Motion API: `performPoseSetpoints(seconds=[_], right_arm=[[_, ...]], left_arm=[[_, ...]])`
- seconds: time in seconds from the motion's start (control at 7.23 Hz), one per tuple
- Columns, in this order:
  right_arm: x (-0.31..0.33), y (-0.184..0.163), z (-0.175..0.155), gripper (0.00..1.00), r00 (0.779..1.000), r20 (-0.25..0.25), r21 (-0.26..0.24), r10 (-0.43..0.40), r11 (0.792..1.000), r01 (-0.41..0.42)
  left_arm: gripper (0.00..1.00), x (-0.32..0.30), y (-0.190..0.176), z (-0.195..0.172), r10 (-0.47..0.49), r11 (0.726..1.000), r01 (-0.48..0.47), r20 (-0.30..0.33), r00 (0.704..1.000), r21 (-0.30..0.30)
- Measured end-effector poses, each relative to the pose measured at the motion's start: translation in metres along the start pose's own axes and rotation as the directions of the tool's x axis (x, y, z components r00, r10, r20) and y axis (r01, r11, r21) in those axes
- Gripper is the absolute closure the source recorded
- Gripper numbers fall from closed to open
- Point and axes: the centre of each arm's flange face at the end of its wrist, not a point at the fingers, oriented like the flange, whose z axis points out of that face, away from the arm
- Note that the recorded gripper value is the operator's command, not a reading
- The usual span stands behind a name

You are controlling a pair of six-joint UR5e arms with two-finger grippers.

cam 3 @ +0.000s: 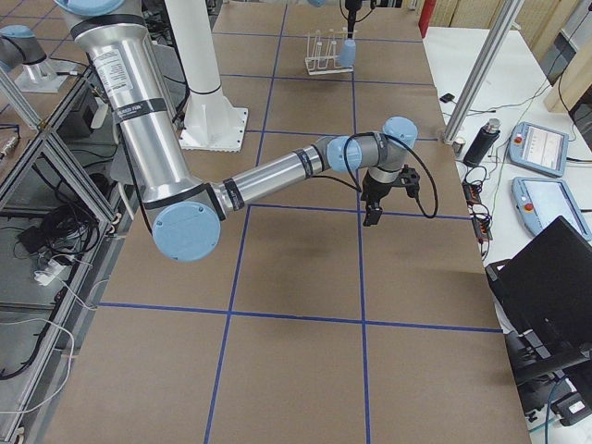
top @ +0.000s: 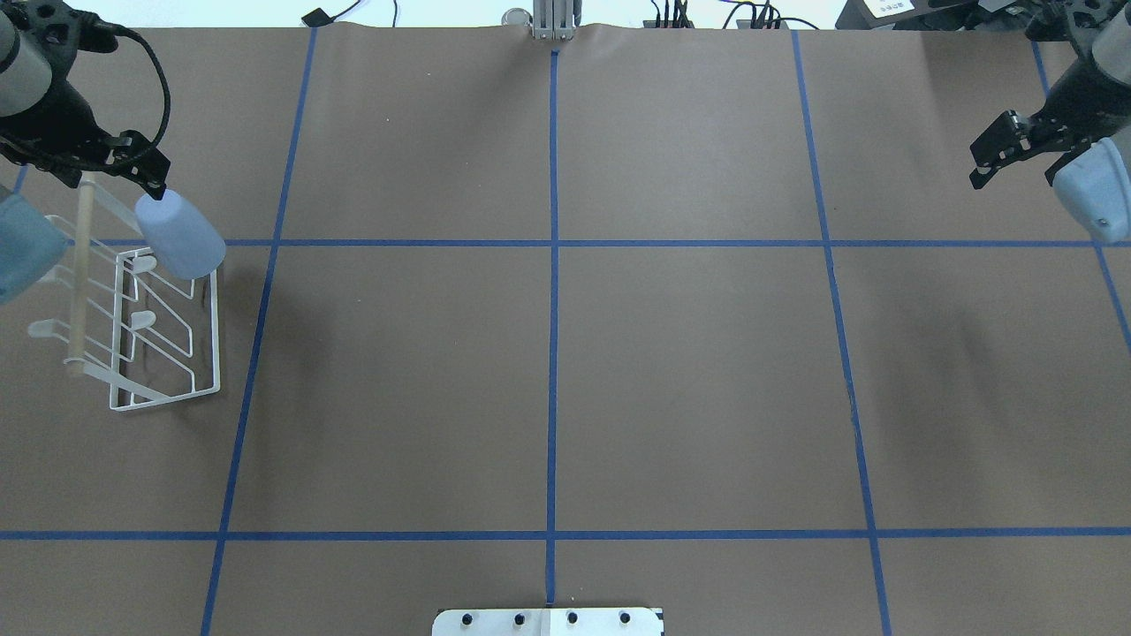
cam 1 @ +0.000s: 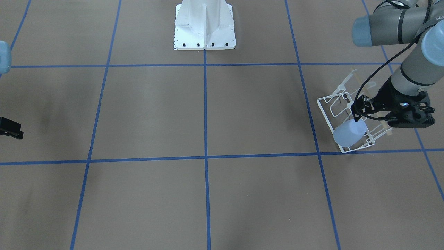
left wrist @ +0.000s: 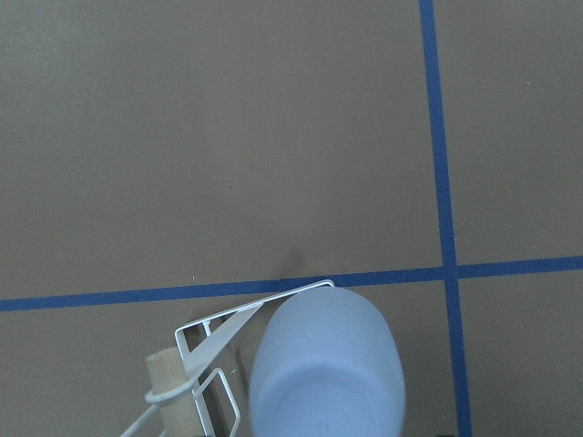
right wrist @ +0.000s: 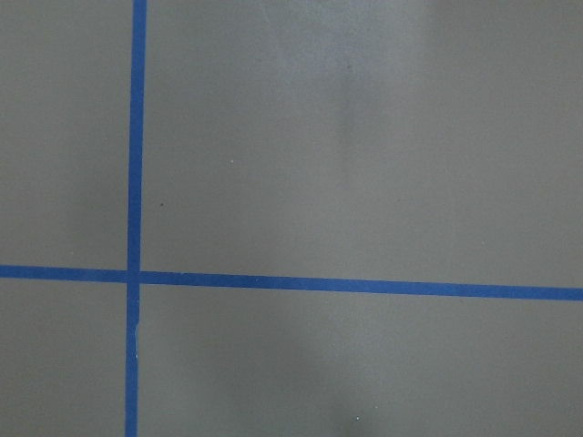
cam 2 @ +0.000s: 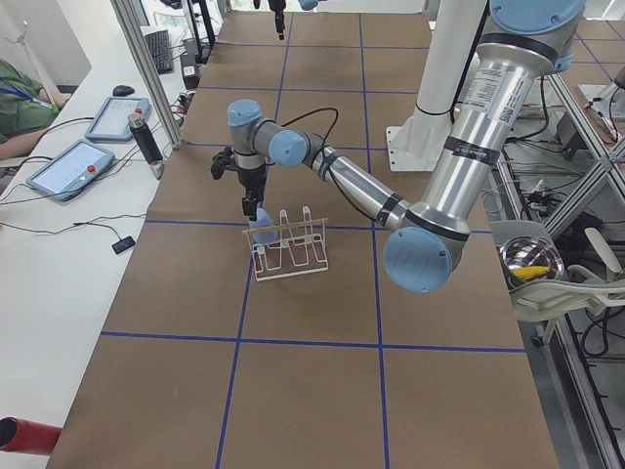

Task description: Hang cup on cup holder

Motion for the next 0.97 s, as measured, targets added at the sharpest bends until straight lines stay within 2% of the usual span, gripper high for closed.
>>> performPoseSetpoints(seconds=[0.28, 0.55, 0.97], right_arm=[[0.017, 0.004, 0.004, 0.0, 0.999, 0.001, -0.008, -0.032, 0.999, 0.032], [0.042, 0.008, 0.001, 0.0, 1.0, 0.0, -0.003, -0.013, 1.0, 0.013], [0.087, 0.019, -0.001, 0.0, 1.0, -0.018, 0.047, 0.014, 0.999, -0.014]], left_arm=[[0.02, -0.006, 0.002, -0.02, 0.036, 0.999, -0.036, -0.004, 0.999, 0.031], [0.02, -0.068, 0.011, -0.047, 0.097, 0.994, -0.098, 0.031, 0.995, 0.051], [0.02, -0.192, 0.052, -0.067, 0.0, 0.999, -0.001, 0.031, 1.0, 0.049]])
